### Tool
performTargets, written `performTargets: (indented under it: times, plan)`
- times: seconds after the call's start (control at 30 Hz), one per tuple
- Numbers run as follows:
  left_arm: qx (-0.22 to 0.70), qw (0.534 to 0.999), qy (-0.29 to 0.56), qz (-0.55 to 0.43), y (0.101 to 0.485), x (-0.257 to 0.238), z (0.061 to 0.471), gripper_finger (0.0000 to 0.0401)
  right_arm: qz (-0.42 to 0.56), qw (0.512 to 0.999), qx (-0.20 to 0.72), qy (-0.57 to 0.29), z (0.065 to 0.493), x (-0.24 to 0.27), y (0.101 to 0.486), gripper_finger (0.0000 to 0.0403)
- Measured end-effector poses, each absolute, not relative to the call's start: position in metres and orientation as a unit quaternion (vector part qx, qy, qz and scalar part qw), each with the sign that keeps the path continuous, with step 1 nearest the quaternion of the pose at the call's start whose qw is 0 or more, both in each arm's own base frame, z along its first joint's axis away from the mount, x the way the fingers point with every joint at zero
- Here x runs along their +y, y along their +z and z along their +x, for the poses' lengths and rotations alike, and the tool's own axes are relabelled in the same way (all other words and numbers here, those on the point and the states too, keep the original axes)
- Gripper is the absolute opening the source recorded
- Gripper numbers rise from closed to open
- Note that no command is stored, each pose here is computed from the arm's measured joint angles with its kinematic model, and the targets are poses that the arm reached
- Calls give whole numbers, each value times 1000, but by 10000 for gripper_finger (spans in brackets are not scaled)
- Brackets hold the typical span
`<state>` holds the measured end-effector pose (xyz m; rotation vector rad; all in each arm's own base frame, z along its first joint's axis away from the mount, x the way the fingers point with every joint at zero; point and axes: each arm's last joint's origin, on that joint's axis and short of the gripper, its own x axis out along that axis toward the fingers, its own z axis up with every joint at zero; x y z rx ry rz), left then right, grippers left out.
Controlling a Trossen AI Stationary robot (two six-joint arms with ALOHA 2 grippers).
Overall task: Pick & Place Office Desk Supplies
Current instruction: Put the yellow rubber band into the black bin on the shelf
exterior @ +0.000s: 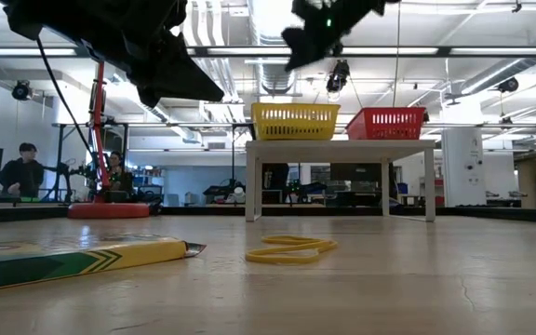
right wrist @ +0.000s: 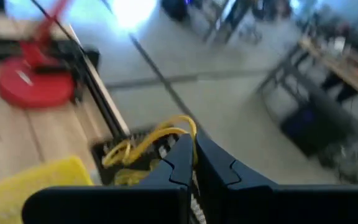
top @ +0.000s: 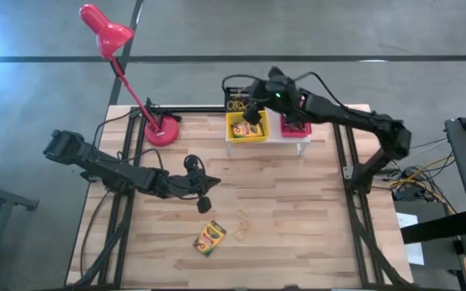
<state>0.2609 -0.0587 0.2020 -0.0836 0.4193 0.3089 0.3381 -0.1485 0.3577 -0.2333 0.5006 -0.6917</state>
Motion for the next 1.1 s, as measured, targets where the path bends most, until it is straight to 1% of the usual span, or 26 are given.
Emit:
performTargets:
  times: [0.13,0.27,0.43,0.6,0.73,0.87,1.0,1.1]
  plan:
    - [207,965,153,-41,202,-59,261,19,-71,885,297,-351,342,-171,341,8]
    - [207,965,153,-42,202,-59,261,19,-60,862,362,-349,341,-182,326,17]
    - [207,965,153,-42,202,-59,261,19,-43,855,374,-356,333,-183,328,63]
    - [207,965,153,-42,202,-59,261,19,-25,862,350,-365,320,-174,348,122]
    - [207,965,153,-43,202,-59,261,19,-19,885,324,-332,307,-152,368,155]
    - [207,965,153,-43,202,-59,261,19,0,908,313,-278,300,-119,375,168]
    - [207,965,153,-43,202,-59,261,19,-17,923,316,-219,294,-73,369,171]
    - [207,965,153,-43,202,-59,261,19,-22,931,326,-163,290,-34,350,166]
